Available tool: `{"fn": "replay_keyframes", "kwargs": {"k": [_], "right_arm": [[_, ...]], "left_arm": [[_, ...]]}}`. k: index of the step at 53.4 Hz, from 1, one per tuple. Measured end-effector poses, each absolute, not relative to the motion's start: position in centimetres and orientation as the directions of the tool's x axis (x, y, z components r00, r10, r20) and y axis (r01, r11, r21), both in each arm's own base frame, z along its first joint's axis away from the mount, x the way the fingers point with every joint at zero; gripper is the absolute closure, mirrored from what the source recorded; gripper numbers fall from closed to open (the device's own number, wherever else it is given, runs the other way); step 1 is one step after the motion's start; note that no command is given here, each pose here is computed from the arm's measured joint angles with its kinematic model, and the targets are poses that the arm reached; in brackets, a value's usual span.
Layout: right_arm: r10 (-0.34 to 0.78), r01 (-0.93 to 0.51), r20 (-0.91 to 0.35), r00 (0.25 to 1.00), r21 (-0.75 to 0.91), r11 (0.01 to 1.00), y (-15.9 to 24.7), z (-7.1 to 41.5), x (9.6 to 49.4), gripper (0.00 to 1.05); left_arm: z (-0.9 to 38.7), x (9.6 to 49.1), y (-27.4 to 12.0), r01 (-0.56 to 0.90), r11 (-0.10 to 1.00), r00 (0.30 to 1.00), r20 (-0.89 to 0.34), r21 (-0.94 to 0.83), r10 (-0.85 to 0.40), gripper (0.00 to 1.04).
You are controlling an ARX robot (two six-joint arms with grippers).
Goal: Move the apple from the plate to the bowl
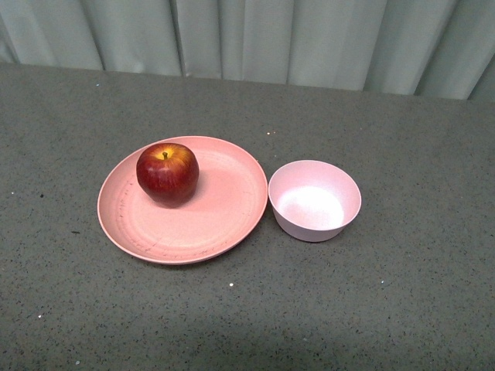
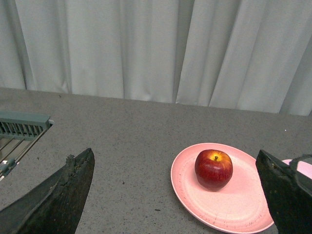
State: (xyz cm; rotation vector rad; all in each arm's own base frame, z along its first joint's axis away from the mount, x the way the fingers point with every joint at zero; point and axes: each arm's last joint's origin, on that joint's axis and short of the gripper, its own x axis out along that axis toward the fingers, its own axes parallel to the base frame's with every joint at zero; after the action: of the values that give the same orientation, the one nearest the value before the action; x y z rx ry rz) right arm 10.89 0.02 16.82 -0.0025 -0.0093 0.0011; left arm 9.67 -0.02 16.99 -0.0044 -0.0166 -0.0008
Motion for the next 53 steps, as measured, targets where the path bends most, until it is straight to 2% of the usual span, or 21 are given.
{"fn": "replay_keyframes", "kwargs": {"k": [6,19,26,34,43,44,47,50,53], "right_arm": [[0.002,-0.002,-0.027,1.000,-0.003,1.000,0.0,16.4,10.2,1.04],[0.003,-0.003,0.002,1.000,-0.003,1.000,0.0,16.5,9.8,1.04],[0.003,-0.003,0.003,1.000,-0.003,1.000,0.0,16.5,9.8,0.73],[0.003,-0.003,0.003,1.000,-0.003,1.000,0.0,16.5,9.8,0.48],[0.003,-0.003,0.003,1.000,-0.002,1.000,0.0,16.5,9.8,0.09],[0.003,-0.003,0.003,1.000,-0.001,1.000,0.0,16.5,9.8,0.07],[0.003,-0.003,0.003,1.000,-0.002,1.000,0.0,16.5,9.8,0.10],[0.003,-0.003,0.003,1.000,-0.002,1.000,0.0,16.5,9.8,0.09],[0.003,-0.003,0.003,1.000,-0.002,1.000,0.0,16.5,9.8,0.09]], "left_arm": [[17.0,9.7,0.0,0.001,1.000,1.000,0.017,-0.004,-0.001,0.07],[17.0,9.7,0.0,0.000,1.000,1.000,0.017,-0.004,0.000,0.07],[17.0,9.7,0.0,0.000,1.000,1.000,0.017,-0.004,0.000,0.07],[17.0,9.7,0.0,0.000,1.000,1.000,0.017,-0.004,0.000,0.07],[17.0,9.7,0.0,-0.005,1.000,1.000,0.014,-0.005,0.005,0.07],[16.9,9.7,0.0,-0.025,1.000,1.000,-0.014,-0.015,0.025,0.07],[16.5,10.1,0.0,-0.138,0.990,0.971,-0.199,-0.011,0.133,0.07],[16.0,10.7,-0.2,-0.133,0.991,0.958,-0.256,-0.007,0.127,0.07],[16.1,11.4,-0.4,-0.126,0.992,0.958,-0.261,-0.019,0.117,0.07]]}}
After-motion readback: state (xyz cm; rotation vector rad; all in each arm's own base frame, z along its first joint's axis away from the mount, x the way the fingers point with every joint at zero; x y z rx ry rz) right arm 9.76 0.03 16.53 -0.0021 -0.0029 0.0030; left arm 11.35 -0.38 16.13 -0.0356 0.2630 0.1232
